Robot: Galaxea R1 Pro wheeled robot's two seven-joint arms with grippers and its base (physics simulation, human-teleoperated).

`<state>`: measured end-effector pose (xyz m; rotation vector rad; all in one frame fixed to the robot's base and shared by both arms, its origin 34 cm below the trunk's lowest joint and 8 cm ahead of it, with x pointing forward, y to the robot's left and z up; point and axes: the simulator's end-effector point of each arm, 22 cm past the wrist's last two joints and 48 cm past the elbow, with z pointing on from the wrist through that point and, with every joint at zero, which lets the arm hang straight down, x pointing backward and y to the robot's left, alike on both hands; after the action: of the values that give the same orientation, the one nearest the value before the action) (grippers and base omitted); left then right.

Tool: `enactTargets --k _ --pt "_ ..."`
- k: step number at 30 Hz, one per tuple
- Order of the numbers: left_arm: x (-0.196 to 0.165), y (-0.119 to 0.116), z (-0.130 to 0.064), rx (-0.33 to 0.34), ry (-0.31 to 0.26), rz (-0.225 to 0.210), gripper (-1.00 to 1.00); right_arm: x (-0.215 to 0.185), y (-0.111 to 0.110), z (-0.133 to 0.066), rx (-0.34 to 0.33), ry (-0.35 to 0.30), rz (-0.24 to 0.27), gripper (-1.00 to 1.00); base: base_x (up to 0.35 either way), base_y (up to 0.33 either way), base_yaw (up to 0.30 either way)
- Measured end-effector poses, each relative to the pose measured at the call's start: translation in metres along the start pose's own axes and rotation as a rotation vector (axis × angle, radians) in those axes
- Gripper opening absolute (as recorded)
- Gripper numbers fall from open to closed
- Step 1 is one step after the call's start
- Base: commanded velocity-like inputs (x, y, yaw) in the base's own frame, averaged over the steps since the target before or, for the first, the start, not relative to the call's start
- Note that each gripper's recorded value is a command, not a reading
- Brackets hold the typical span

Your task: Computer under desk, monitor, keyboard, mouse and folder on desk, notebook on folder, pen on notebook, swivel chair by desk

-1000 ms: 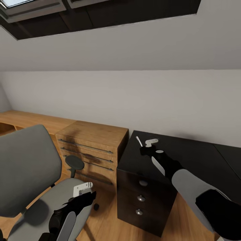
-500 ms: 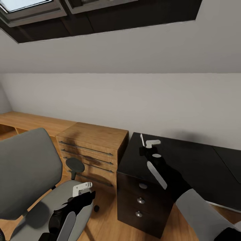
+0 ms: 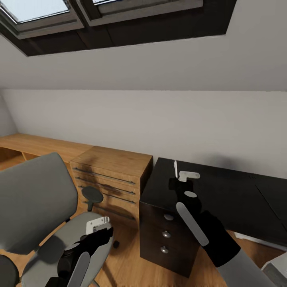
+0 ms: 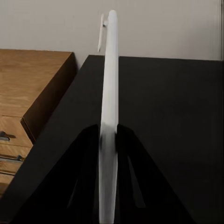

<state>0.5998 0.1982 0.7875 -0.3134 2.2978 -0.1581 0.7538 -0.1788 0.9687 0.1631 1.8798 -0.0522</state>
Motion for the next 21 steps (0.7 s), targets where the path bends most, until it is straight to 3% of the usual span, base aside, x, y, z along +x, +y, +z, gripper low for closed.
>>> enactTargets --k 15,21 --pt "-0.018 -0.004 -0.017 -0.002 0.001 -0.001 1.00 -0.043 0.012 -0.024 -0.032 -0.055 0.025 -1.00 -0.033 0.000 0.000" --pt "-0.024 -0.006 -0.023 -0.002 0.001 -0.001 1.00 -0.050 0.012 -0.027 -0.032 -0.052 0.028 -1.00 0.000 0.000 -0.190"
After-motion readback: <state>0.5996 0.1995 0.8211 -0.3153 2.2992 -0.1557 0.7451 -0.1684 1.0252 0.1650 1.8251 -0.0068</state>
